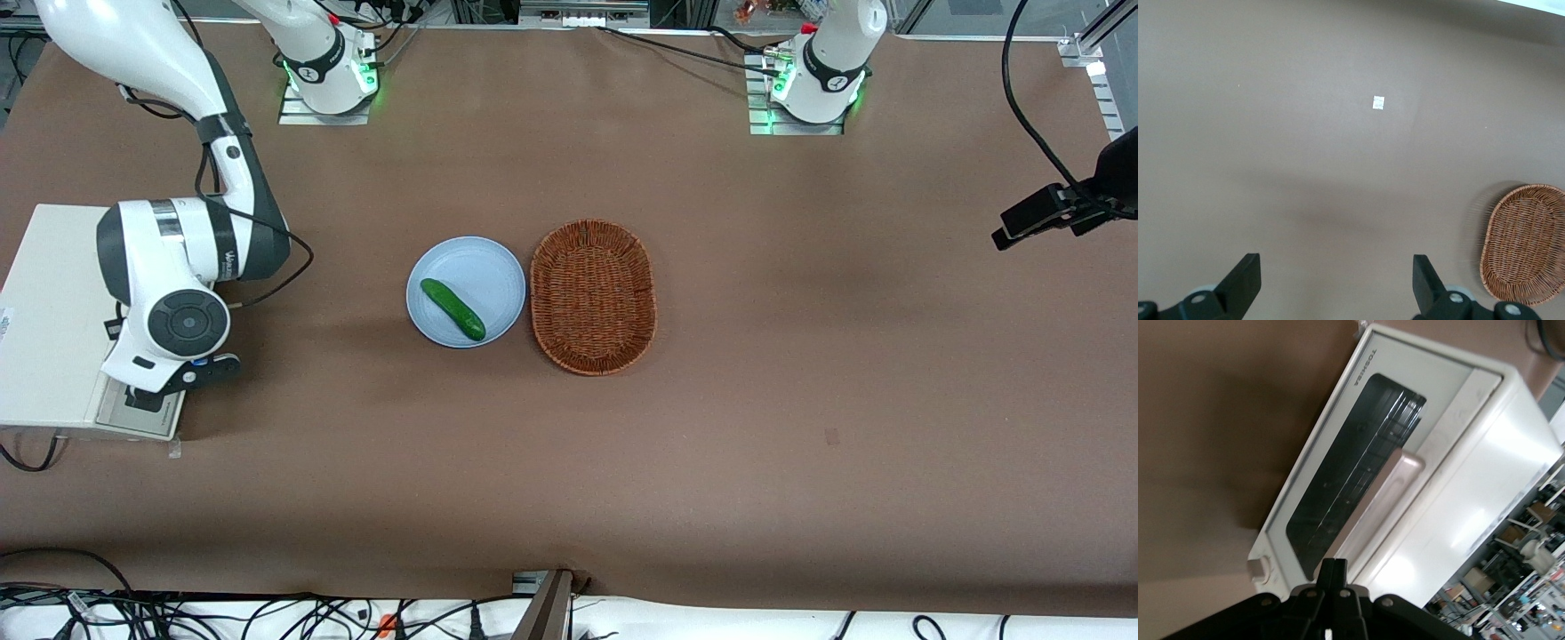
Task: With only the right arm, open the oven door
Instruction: 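Move the right gripper down to the toaster oven door handle, then pull the oven door handle outward and down with the right gripper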
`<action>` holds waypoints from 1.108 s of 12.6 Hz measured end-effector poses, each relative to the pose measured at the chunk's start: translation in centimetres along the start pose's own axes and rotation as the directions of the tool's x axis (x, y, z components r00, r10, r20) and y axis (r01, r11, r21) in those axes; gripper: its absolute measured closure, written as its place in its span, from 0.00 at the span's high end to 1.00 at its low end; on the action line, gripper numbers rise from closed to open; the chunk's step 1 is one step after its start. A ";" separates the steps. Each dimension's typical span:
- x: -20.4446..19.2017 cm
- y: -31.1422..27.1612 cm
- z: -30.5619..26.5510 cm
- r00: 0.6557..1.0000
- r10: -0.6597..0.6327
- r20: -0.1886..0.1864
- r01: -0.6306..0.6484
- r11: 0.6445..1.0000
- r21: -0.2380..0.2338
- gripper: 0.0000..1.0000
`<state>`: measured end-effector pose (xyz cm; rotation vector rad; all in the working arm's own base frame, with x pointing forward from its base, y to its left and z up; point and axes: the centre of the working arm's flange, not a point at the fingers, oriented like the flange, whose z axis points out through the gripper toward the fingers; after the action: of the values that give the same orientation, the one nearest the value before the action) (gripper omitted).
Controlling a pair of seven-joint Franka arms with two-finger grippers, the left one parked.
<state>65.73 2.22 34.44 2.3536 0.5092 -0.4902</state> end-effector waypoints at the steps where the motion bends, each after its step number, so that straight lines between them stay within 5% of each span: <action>1: 0.3 0.3 0.6 1.000 -0.024 -0.003 0.024 1.000 -0.012 0.01; 7: 0.7 1.5 4.2 0.996 -0.079 0.032 0.080 0.997 -0.004 0.01; 14: 0.7 1.4 4.3 0.994 -0.103 0.029 0.103 0.995 -0.009 0.01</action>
<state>66.10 -1.55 31.84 2.3159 0.6208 -0.5658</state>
